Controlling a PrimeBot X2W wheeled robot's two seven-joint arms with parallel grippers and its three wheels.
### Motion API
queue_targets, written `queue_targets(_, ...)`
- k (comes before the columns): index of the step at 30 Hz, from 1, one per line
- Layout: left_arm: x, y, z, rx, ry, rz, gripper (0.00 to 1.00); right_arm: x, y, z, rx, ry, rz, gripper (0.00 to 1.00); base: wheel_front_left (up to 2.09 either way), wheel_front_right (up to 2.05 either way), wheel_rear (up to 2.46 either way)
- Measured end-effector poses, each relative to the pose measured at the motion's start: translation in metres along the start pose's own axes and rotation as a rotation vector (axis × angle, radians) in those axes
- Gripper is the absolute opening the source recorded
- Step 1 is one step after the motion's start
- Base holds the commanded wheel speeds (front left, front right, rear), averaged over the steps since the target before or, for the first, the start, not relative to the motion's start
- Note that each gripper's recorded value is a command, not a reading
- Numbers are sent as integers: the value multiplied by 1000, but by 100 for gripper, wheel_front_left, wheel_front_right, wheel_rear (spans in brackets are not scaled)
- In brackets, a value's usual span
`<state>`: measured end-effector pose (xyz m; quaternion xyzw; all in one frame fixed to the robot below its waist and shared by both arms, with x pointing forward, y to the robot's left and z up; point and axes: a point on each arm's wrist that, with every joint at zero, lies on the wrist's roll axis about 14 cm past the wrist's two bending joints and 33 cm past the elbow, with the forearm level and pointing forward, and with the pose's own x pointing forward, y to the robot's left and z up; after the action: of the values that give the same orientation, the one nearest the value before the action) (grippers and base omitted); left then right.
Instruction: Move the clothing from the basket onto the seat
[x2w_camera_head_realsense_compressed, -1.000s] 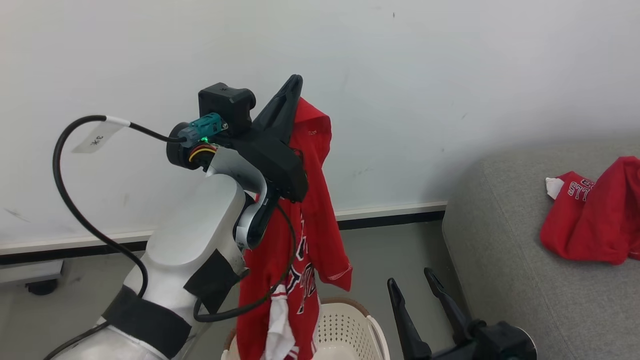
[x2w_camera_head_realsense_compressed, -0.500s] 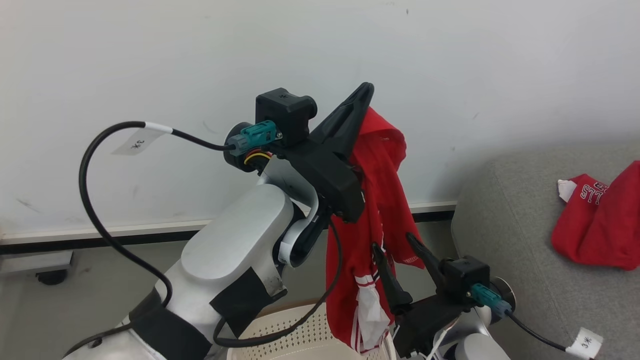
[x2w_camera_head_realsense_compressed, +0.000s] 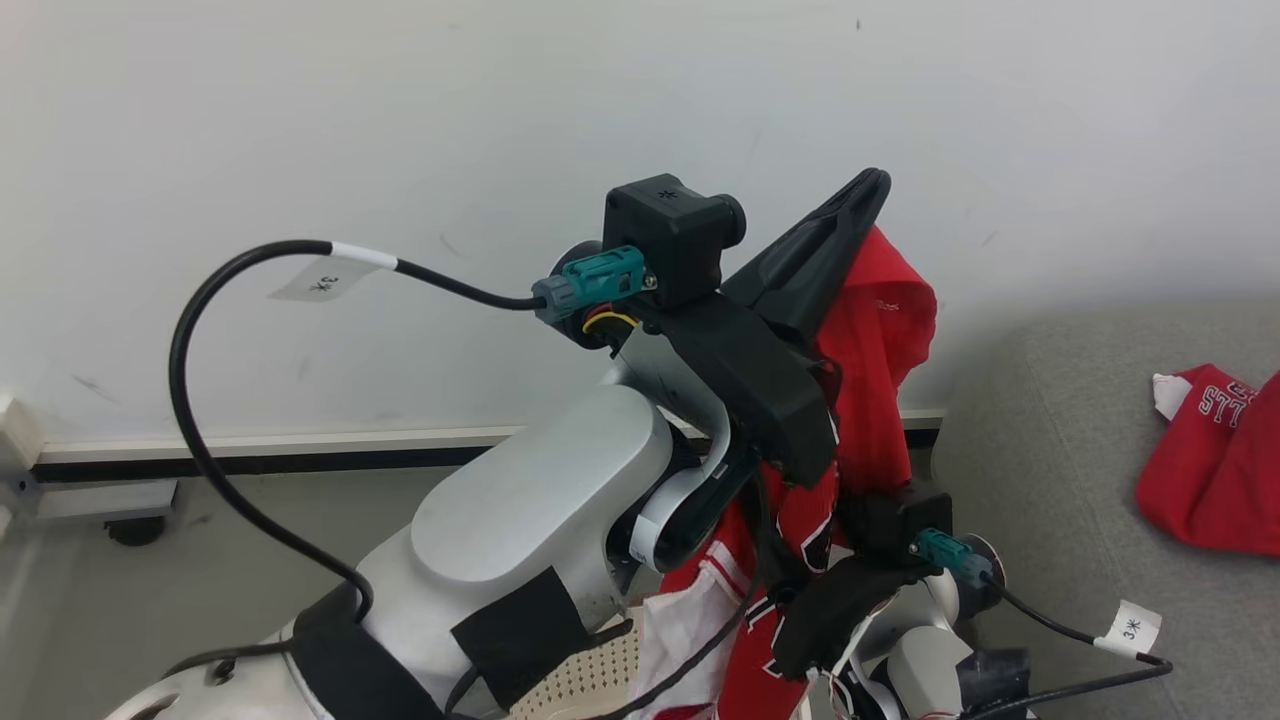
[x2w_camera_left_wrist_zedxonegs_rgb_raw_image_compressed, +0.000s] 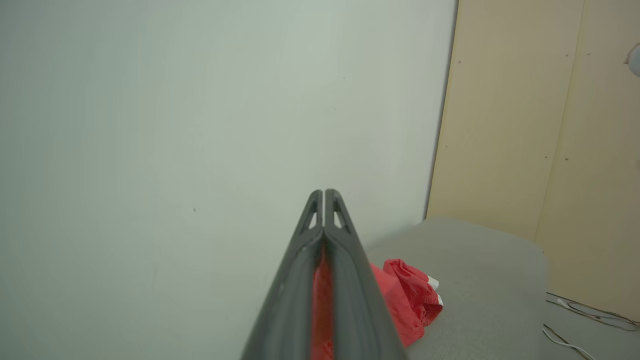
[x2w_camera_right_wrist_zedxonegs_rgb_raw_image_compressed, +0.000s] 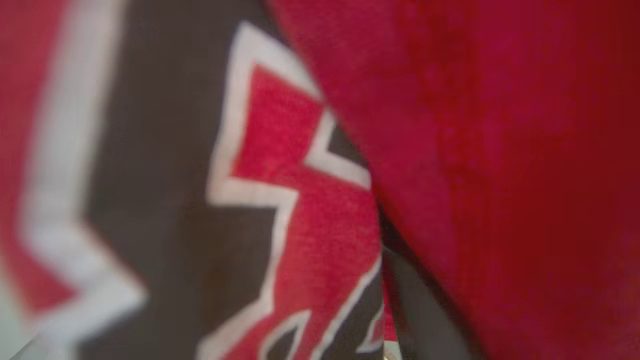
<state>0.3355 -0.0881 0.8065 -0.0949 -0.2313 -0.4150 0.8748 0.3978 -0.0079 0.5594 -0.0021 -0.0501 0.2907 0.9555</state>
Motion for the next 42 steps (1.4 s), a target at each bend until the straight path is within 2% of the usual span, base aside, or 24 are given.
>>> queue_targets(2,-3,0,-1,-6,10,9,0,2,4,-6,12,13,14,0,0,0,0)
queue_targets(6,-4,13,-6,5,22,54,0,5,7,-6,17,11,26,0,0,0,0)
queue_targets(7,-4,18,-8,8,24,67,7,5,8,-7,17,12,27,0,0,0,0)
queue_targets(8,-5,23,-10,12,29,80,32,4,7,-8,19,16,27,0,0,0,0)
queue_targets(9,-6,28,-14,16,36,95,75,4,7,-8,19,15,27,0,0,0,0)
queue_targets(10,-6,33,-17,18,40,107,91,3,7,-9,21,14,26,0,0,0,0)
queue_targets(11,-8,38,-21,25,48,119,100,3,7,-9,22,13,26,0,0,0,0)
queue_targets(18,-18,65,-48,75,68,166,100,-2,-2,-8,25,2,-2,0,0,0,0)
queue_targets(23,-41,85,-84,83,137,201,100,-5,-7,-6,26,-10,-20,0,0,0,0)
queue_targets(31,-78,102,-127,71,233,241,100,-11,-16,-10,24,-4,-55,0,0,0,0)
queue_targets(42,-137,116,-157,-5,275,338,100,-22,-26,-12,30,-5,-102,0,0,0,0)
